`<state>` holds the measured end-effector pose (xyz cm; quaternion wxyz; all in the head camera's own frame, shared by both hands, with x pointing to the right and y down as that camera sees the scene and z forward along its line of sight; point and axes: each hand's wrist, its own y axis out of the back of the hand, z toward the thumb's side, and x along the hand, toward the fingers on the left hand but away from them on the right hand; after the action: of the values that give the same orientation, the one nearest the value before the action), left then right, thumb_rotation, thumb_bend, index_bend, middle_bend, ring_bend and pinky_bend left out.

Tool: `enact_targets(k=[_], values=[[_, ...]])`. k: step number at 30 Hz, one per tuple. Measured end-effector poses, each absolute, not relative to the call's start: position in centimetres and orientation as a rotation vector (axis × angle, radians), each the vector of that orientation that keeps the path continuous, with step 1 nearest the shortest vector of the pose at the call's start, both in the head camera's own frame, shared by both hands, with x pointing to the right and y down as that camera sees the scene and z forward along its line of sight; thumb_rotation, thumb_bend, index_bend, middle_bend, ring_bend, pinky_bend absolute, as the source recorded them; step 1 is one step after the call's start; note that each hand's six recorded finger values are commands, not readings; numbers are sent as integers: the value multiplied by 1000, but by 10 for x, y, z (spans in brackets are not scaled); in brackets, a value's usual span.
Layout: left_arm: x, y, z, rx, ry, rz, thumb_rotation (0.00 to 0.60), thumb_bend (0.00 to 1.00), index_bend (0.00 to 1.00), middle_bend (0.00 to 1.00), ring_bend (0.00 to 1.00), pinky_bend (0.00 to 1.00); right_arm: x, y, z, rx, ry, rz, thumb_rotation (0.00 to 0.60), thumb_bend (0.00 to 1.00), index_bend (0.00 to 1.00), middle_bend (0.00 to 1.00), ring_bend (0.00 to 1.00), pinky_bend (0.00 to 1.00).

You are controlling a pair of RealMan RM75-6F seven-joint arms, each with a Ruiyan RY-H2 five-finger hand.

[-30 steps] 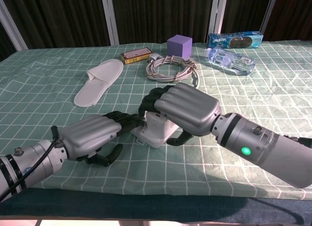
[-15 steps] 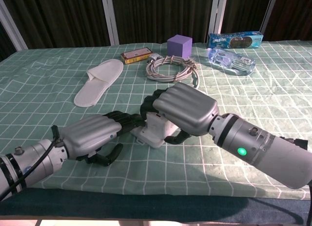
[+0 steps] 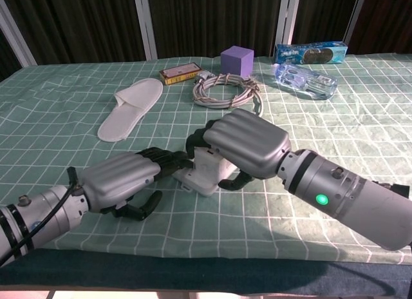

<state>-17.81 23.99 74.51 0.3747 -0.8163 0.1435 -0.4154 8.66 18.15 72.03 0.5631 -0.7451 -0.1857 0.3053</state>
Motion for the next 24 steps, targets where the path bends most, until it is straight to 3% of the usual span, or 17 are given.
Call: enact_targets(k=[24], values=[[-170, 248, 745, -2100, 363, -1004, 600, 725, 0, 62, 4, 55, 90, 175, 715, -1924, -522, 767, 600, 400, 711, 529, 476, 702]])
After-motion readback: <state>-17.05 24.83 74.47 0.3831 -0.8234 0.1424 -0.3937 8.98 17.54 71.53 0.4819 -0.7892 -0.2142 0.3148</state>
